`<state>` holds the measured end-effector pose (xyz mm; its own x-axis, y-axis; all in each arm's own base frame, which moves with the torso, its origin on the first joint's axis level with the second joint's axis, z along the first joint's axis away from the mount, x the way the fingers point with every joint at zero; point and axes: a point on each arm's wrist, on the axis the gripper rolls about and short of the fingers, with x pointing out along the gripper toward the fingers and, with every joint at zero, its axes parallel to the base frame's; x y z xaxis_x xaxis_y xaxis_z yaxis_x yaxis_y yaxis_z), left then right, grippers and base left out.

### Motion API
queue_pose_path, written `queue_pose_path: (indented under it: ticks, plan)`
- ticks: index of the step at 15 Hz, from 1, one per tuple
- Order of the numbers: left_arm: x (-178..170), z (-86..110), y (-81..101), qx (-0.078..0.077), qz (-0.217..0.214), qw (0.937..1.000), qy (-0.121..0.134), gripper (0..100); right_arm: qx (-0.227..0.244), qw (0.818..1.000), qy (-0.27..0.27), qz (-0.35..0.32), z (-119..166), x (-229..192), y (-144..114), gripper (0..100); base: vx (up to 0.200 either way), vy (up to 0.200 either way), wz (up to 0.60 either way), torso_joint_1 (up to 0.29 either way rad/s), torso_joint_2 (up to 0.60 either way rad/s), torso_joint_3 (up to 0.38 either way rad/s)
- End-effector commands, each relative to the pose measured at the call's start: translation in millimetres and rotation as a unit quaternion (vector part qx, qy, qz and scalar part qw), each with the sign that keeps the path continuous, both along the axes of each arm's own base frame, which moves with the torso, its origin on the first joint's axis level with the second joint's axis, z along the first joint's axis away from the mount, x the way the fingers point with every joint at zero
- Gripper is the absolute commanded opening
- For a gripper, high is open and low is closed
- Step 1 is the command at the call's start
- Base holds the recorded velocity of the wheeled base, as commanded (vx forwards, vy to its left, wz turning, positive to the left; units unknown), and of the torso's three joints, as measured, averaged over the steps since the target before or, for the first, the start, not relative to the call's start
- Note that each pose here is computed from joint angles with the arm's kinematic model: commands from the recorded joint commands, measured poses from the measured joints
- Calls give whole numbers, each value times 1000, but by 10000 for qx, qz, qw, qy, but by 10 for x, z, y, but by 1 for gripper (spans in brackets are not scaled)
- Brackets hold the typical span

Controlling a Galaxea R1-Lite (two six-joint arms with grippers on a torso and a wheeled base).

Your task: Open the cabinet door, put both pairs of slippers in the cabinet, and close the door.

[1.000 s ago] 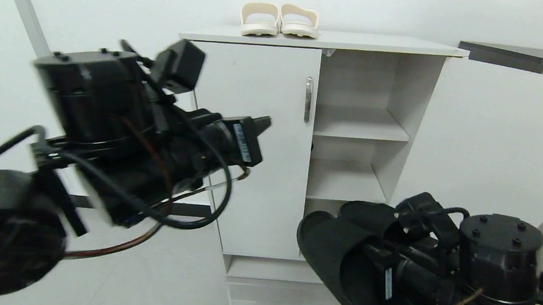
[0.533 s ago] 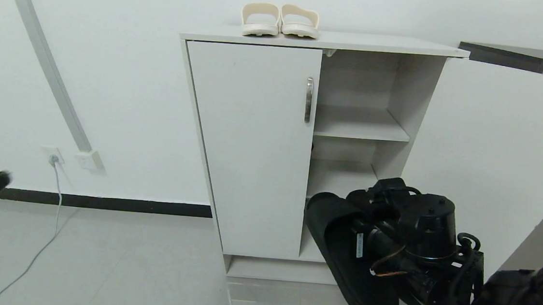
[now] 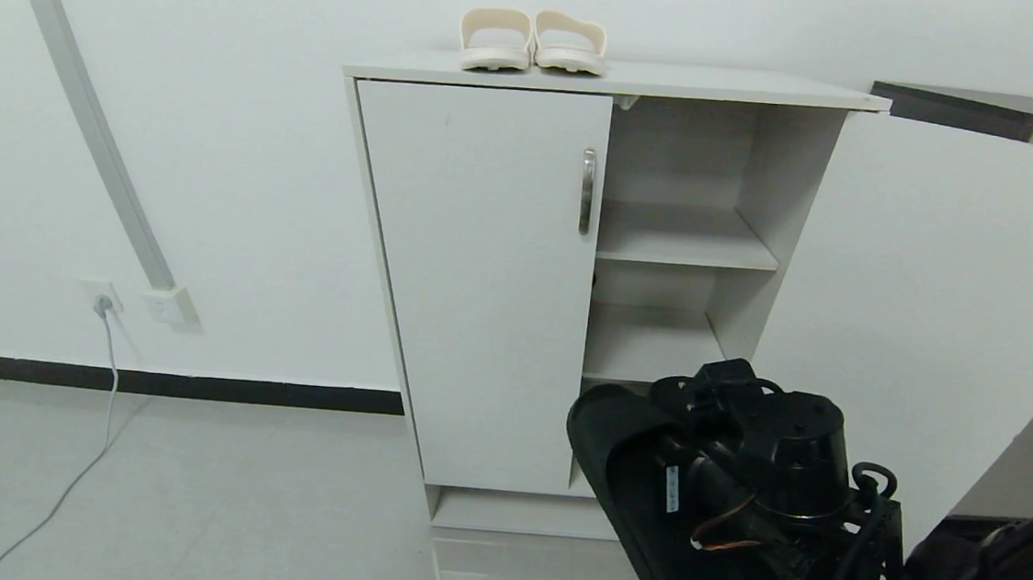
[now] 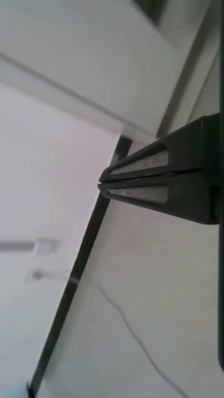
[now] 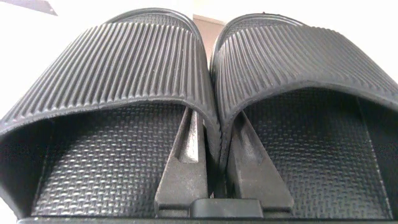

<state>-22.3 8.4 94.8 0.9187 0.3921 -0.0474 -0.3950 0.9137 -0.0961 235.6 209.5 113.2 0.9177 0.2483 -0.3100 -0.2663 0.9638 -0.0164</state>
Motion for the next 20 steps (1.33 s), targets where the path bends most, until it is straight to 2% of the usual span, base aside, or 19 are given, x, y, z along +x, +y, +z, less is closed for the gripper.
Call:
queue_pose_path:
  ticks: [1, 3, 4, 6, 7, 9, 13, 18, 20]
  plan:
    - [-43, -134, -7, 2, -235, 9993, -285, 0, -35, 10000, 31, 44, -34, -15, 20, 0, 0, 0, 0, 0, 0, 0]
    - [-39, -136, -12, 7, -366, 9989, -298, 0, -31, 10000, 17, 62, -41, -16, 33, 0, 0, 0, 0, 0, 0, 0]
    - [-31, -136, -32, 14, -818, 9961, -316, 0, -31, 10000, 17, 77, -47, -22, 40, 0, 0, 0, 0, 0, 0, 0]
    - [-10, -148, -59, -16, -1419, 9889, -447, 0, -48, 9999, 39, 91, -63, -33, 49, 0, 0, 0, 0, 0, 0, 0]
    - [-7, -189, -72, -6, -1723, 9847, -252, 0, -69, 9999, 56, 116, -75, -43, 54, 0, 0, 0, 0, 0, 0, 0]
    - [-7, -186, -76, 129, -1816, 9830, -237, 0, -67, 9999, 63, 136, -81, -48, 69, 0, 0, 0, 0, 0, 0, 0]
    - [-7, -186, -75, 25, -1806, 9832, -261, 0, -47, 10000, -42, 43, -166, 35, 152, 0, 0, 0, 0, 0, 0, 0]
    - [-7, -186, -75, 32, -1807, 9832, -259, 0, -138, 9925, -438, -1136, -288, 333, 411, 0, 0, 0, 0, 0, 0, 0]
    - [-7, -186, -75, 40, -1807, 9832, -257, 0, -110, 9903, -462, -1304, -314, 395, 419, 0, 0, 0, 0, 0, 0, 0]
